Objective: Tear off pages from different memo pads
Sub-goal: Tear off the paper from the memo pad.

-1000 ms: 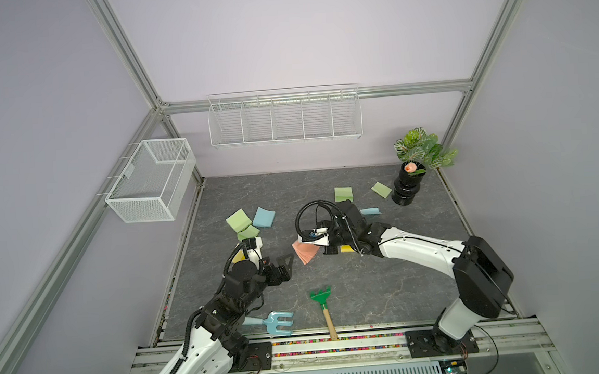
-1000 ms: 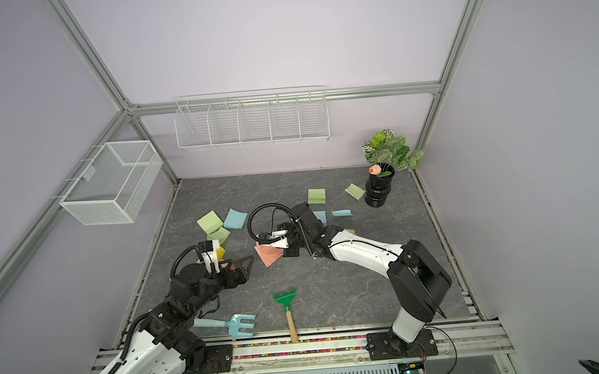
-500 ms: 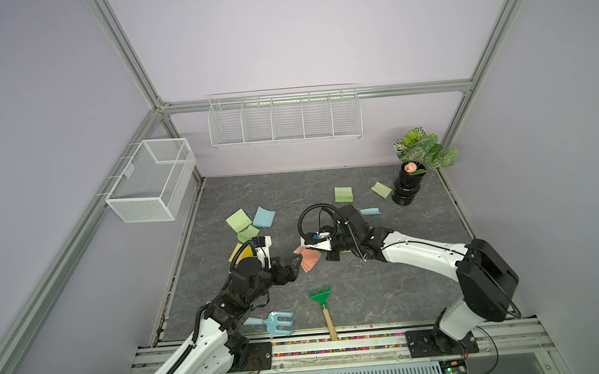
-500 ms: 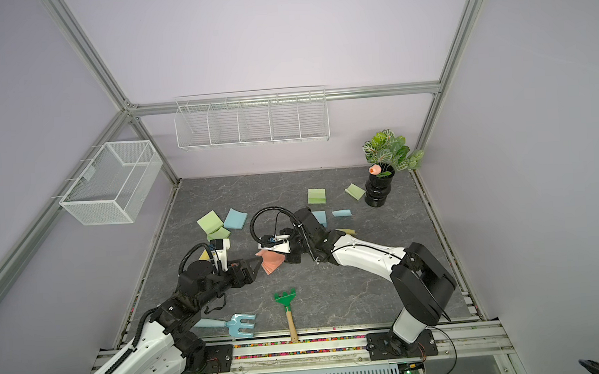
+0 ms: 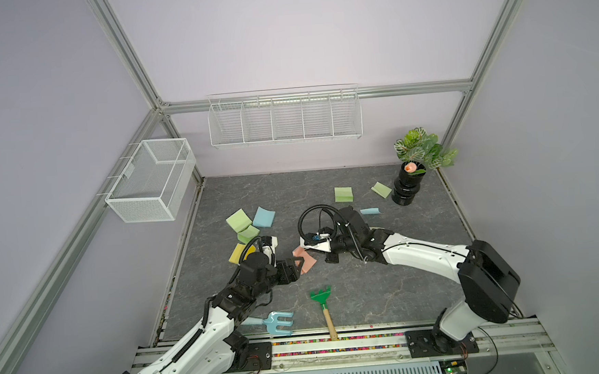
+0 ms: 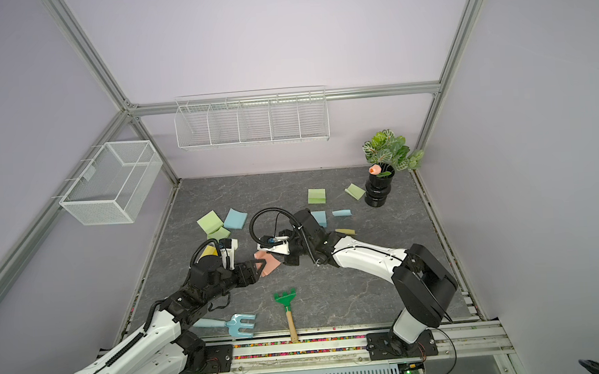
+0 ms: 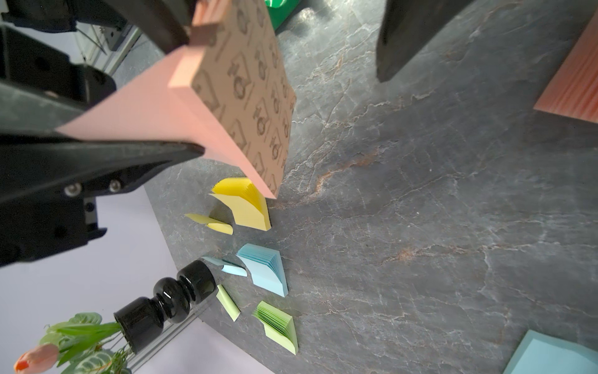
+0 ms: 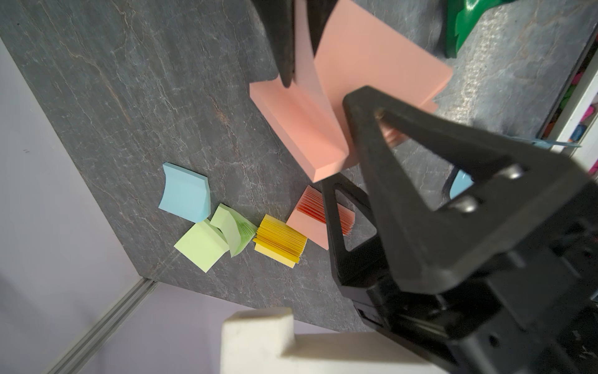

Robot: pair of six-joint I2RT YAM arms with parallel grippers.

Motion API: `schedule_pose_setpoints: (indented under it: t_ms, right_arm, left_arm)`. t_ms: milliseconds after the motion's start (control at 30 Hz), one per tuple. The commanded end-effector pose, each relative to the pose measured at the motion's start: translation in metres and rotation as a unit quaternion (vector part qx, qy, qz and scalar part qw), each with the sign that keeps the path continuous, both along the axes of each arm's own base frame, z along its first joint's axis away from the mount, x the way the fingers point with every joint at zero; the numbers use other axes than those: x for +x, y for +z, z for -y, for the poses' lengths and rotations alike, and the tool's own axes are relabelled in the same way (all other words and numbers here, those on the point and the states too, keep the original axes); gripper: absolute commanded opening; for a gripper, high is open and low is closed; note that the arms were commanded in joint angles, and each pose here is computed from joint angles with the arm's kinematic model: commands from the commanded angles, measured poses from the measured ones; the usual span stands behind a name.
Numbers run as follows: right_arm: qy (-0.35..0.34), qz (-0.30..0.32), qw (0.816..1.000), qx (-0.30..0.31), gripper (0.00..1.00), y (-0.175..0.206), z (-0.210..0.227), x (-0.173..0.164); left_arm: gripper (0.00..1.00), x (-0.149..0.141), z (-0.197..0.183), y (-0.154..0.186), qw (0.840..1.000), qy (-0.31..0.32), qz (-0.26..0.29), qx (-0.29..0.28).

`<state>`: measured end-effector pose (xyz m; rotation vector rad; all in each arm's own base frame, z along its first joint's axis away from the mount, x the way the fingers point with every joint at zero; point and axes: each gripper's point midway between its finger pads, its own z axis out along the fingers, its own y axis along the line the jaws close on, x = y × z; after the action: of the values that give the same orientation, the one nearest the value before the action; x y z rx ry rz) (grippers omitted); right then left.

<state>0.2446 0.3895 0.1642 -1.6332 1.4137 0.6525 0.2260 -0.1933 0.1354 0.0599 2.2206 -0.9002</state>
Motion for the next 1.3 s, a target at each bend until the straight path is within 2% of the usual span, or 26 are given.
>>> schedule_pose_setpoints:
  t_ms: [0, 67, 133, 267, 400, 767, 1133, 1267]
  right_arm:
    - [0.013, -0.003, 1.000, 0.028, 0.07, 0.016, -0.002, -0.010]
    - [0.014, -0.004, 1.000, 0.027, 0.06, 0.017, -0.001, -0.012]
    - [0.016, -0.006, 1.000, 0.027, 0.06, 0.016, 0.000, -0.013]
    - [0.007, -0.005, 1.000, 0.029, 0.06, 0.019, 0.000, -0.011]
    - [-0.018, 0.004, 0.999, 0.041, 0.06, 0.034, 0.001, -0.003]
    - [-0.103, 0.017, 0.994, 0.031, 0.07, 0.053, 0.017, 0.018]
    - [-0.128, -0.011, 0.992, 0.010, 0.06, 0.055, 0.023, 0.020]
    - [-0.150, -0.021, 0.988, -0.034, 0.07, 0.053, 0.036, 0.020]
  left_arm:
    - [0.56, 0.005, -0.004, 0.017, 1.000, 0.013, 0.021, -0.001]
    - [0.40, 0.005, -0.006, 0.018, 1.000, 0.017, 0.025, -0.006]
    - [0.29, 0.002, -0.007, 0.028, 0.999, 0.017, 0.044, -0.021]
    - [0.11, 0.000, -0.013, 0.037, 0.997, 0.023, 0.071, -0.028]
    - [0.01, 0.002, -0.022, 0.033, 0.997, 0.045, 0.068, -0.013]
    - [0.00, 0.008, -0.040, 0.022, 0.994, 0.094, 0.041, 0.031]
    - [0.00, 0.005, -0.047, 0.021, 0.993, 0.108, 0.038, 0.035]
    - [0.00, 0.003, -0.055, 0.022, 0.991, 0.123, 0.038, 0.039]
